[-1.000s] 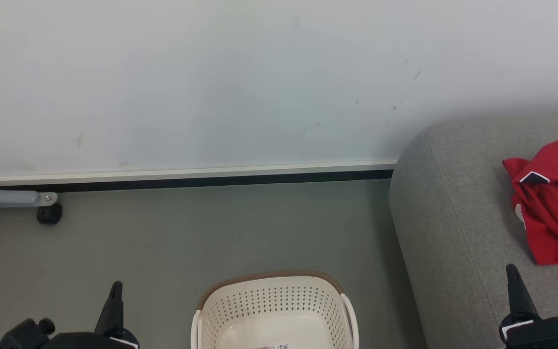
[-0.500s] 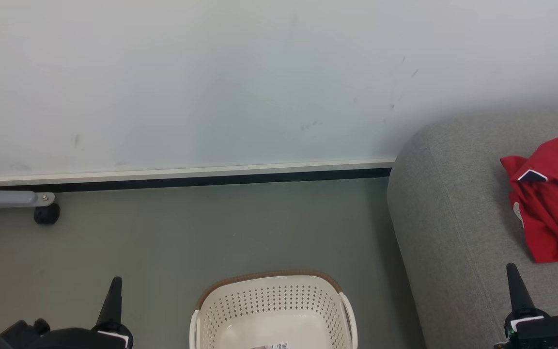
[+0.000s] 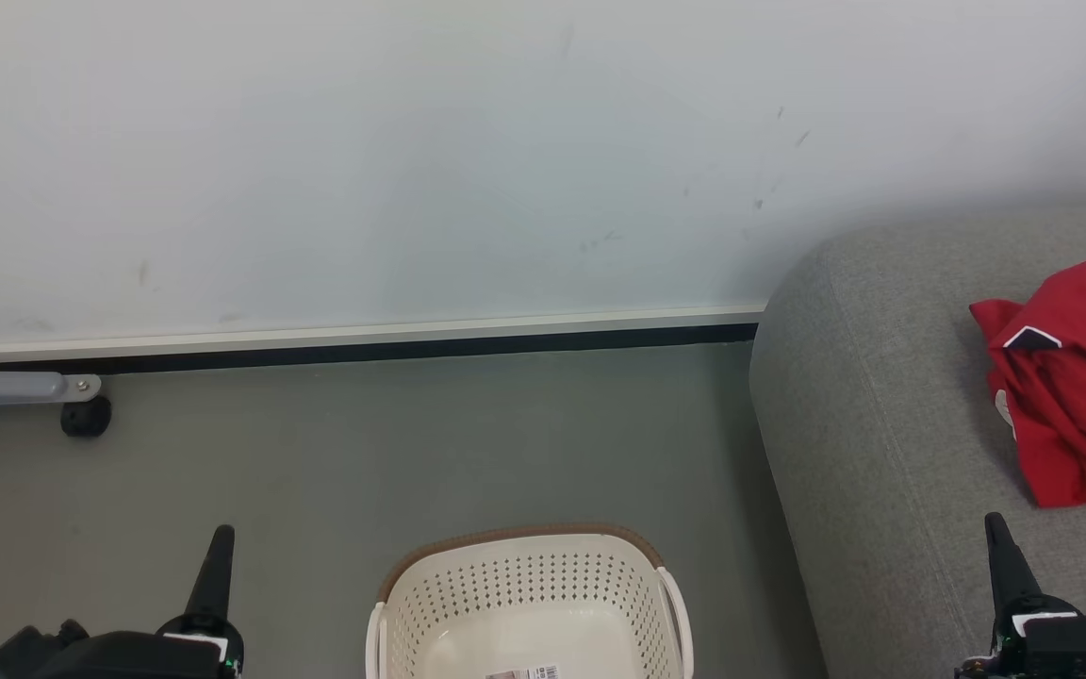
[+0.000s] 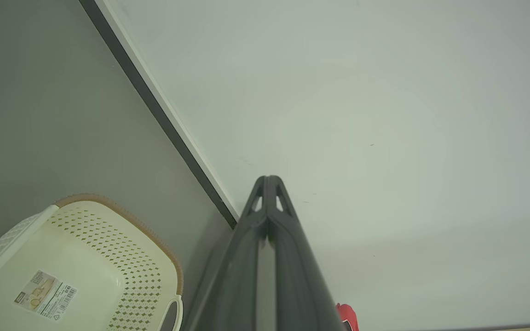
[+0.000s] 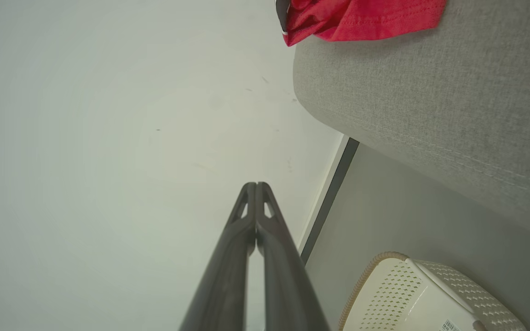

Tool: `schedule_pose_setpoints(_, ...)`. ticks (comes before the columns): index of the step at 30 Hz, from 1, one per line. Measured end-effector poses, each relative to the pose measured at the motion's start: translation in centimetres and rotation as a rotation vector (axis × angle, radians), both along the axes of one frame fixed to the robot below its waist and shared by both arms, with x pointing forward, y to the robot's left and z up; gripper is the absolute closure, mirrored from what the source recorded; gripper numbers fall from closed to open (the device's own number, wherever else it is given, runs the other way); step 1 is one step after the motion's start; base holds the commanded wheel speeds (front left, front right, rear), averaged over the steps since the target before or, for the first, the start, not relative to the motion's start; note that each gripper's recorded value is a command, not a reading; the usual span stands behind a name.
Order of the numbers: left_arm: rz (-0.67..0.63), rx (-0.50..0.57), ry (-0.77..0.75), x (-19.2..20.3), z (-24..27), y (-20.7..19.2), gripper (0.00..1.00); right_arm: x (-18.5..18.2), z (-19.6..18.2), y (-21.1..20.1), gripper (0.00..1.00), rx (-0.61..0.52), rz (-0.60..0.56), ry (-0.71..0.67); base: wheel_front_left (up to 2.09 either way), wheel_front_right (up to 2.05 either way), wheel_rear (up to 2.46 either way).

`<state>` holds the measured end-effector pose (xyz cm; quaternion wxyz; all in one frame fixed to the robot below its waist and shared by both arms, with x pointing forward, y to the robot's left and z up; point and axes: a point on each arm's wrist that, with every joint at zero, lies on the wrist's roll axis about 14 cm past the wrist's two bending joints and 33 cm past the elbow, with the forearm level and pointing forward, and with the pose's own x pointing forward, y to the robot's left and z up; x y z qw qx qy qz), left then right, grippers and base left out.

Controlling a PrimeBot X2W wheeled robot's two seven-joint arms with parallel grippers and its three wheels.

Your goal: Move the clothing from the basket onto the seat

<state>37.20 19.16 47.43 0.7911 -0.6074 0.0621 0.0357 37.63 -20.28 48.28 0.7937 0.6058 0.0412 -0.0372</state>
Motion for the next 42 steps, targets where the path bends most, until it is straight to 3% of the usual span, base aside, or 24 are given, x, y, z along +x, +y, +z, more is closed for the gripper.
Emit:
schedule_pose_setpoints(20,0.024,-0.245,-0.053,0.68,0.83,0.0,1.0,0.3,0.17,-0.27,1.0,0.263,-0.036,-0.036,0.0,0.0,0.0)
schedule_pose_setpoints(42,0.028,-0.262,-0.054,0.69,0.84,0.0,1.0,0.5,0.4,-0.21,1.0,0.267,-0.035,-0.043,0.0,0.0,0.0)
